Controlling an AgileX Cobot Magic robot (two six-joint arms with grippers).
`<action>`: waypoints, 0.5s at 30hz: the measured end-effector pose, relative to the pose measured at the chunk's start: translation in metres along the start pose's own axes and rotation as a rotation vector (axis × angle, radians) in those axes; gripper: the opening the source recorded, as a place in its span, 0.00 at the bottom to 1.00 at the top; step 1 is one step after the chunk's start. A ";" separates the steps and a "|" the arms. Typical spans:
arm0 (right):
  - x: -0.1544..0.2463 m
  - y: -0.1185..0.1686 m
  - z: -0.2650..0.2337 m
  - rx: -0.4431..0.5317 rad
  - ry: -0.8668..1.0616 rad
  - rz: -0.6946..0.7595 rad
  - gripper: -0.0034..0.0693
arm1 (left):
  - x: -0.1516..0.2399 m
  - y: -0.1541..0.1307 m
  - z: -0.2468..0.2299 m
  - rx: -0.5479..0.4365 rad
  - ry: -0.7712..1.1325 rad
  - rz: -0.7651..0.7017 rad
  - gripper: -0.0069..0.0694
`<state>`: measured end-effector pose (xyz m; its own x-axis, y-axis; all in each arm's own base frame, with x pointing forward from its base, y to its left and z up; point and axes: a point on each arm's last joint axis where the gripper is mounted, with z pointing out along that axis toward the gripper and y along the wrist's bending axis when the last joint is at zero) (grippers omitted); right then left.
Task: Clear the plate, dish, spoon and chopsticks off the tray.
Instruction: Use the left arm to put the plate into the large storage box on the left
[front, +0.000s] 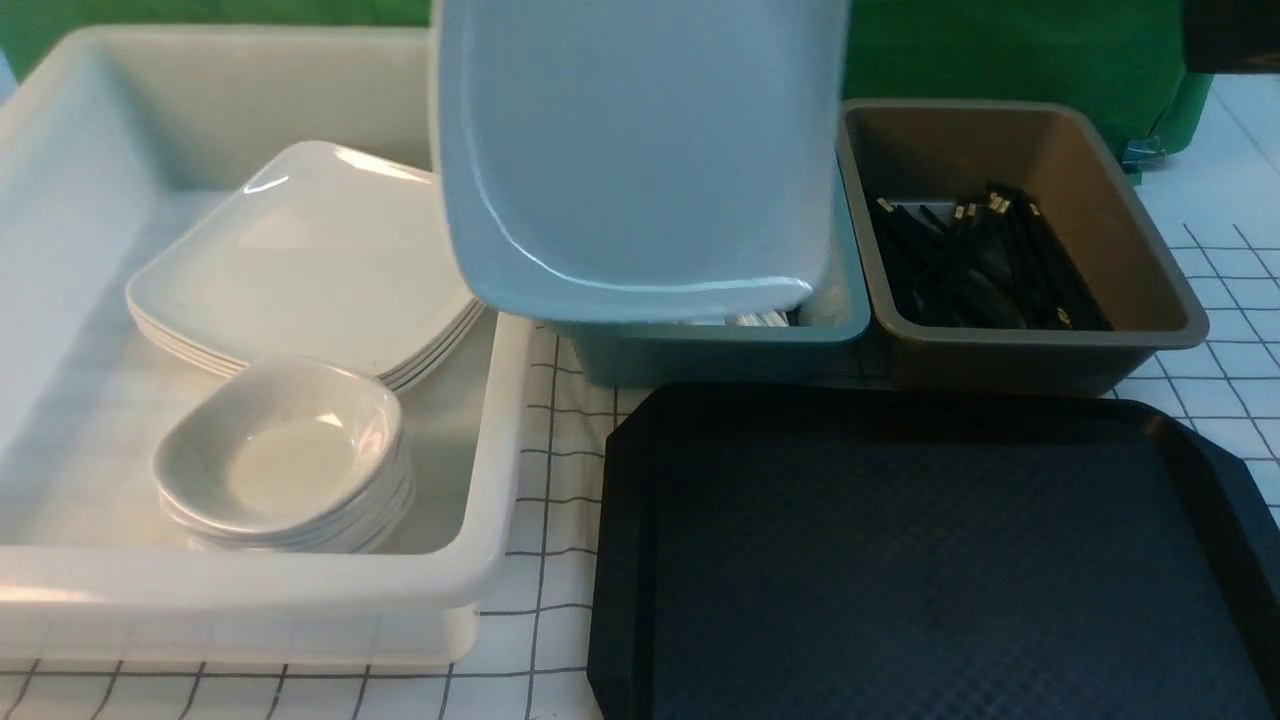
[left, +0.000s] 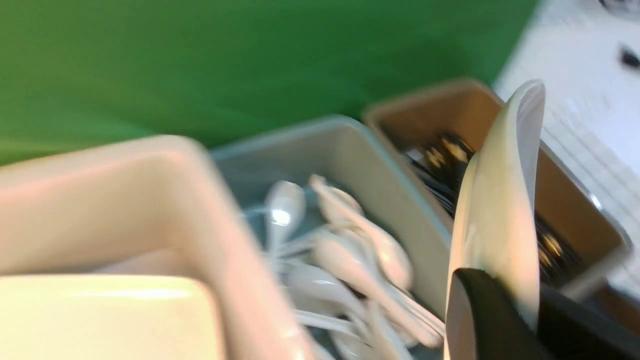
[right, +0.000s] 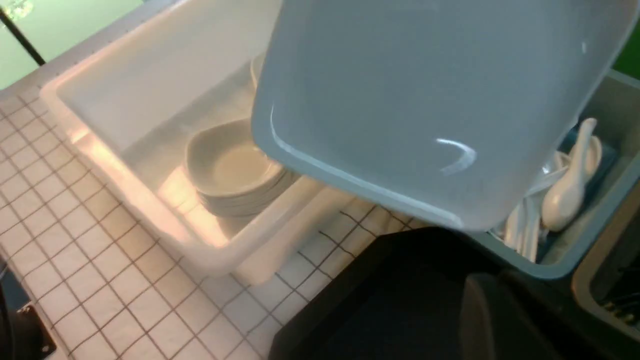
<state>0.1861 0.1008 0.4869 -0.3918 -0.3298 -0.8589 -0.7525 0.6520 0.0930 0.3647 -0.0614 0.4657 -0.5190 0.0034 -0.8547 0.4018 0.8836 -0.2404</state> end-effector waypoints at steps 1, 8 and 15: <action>-0.005 0.002 0.007 -0.027 0.014 -0.015 0.07 | -0.002 0.013 -0.008 -0.014 -0.018 -0.028 0.10; -0.028 0.025 0.047 -0.121 0.064 -0.126 0.07 | 0.011 0.105 -0.046 -0.091 -0.132 -0.277 0.10; -0.044 0.049 0.099 -0.108 0.133 -0.220 0.07 | 0.075 0.185 -0.049 -0.262 -0.172 -0.511 0.11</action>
<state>0.2192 0.2146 0.4789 -0.2732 -0.5466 -0.7915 -0.8763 0.4808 -0.0295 0.3634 0.1249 0.3797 -0.4587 -0.5092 -0.7282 -0.0777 0.8394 -0.5379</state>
